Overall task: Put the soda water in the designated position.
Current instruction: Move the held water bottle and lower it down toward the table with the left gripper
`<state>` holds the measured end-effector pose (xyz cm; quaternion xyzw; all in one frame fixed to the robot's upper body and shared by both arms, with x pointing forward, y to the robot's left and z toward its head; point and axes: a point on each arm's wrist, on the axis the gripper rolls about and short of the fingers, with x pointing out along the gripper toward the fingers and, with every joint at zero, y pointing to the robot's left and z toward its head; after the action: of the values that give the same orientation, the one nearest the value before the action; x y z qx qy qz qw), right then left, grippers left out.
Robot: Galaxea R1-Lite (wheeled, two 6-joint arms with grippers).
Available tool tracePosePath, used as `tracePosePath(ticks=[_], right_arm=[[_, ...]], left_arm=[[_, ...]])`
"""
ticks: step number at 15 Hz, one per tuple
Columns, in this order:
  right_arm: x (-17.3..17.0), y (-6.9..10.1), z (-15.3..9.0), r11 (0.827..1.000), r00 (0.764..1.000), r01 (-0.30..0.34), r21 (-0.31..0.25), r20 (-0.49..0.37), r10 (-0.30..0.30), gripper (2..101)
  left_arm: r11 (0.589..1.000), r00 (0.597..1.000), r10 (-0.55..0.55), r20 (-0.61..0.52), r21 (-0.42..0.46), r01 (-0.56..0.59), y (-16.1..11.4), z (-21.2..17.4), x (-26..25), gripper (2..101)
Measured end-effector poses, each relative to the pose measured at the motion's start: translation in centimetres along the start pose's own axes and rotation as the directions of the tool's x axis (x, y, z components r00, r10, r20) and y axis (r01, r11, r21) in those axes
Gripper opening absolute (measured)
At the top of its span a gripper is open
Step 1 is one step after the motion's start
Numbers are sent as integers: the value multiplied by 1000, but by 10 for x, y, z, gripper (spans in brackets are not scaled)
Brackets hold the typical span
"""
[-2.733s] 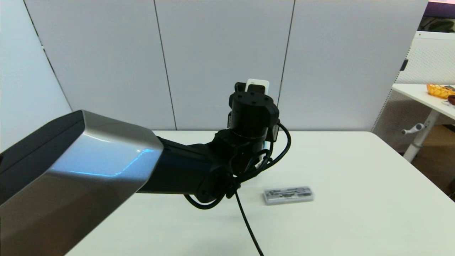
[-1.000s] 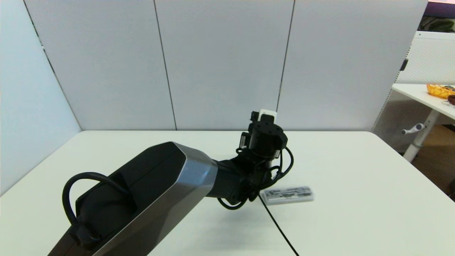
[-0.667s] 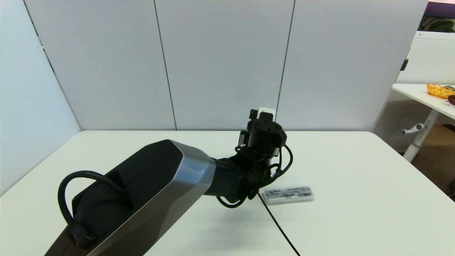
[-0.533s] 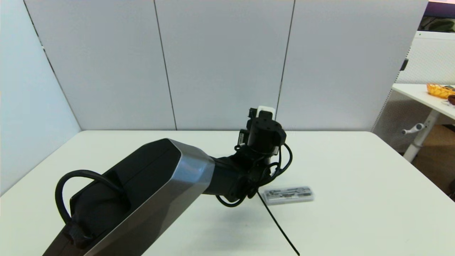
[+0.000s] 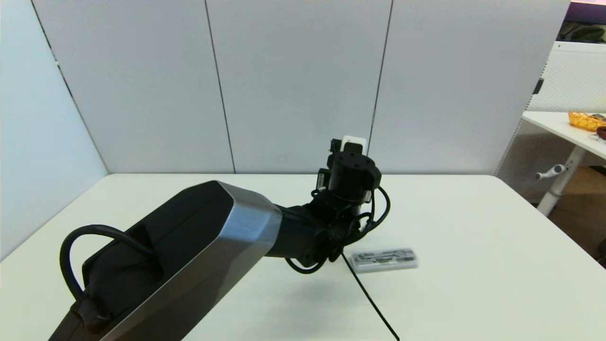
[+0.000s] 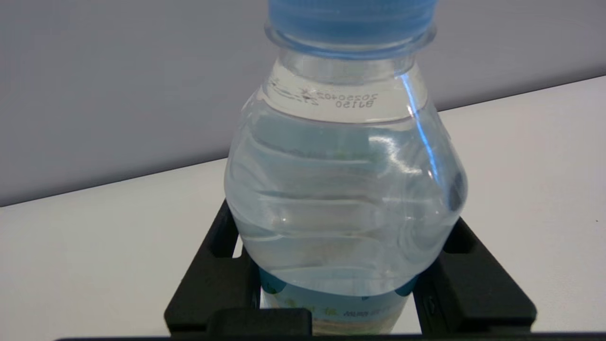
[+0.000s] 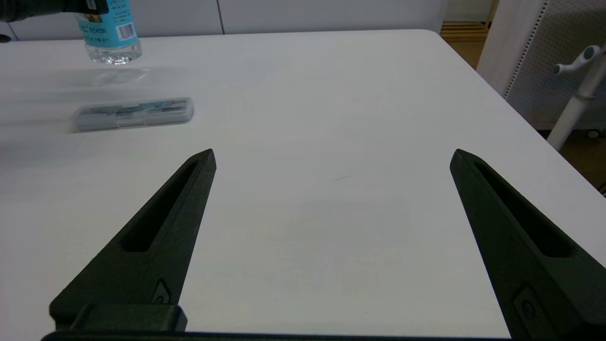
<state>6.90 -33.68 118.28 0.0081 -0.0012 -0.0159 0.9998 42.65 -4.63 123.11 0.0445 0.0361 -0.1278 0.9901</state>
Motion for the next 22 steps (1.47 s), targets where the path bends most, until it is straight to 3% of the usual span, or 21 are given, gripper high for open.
tracePosePath(ticks=[13, 17, 22], right_arm=[[0, 0, 0, 1000, 1000, 0, 0, 0, 0, 980], [0, 0, 0, 1000, 1000, 0, 0, 0, 0, 980], [0, 0, 0, 1000, 1000, 0, 0, 0, 0, 980]], left_arm=[[1000, 999, -1, -51, 21, 2, 2, -18, -3, 482], [1000, 999, -1, -54, 23, 3, 2, -18, -3, 681], [1000, 999, -1, -49, 22, 2, 3, -16, -4, 821]])
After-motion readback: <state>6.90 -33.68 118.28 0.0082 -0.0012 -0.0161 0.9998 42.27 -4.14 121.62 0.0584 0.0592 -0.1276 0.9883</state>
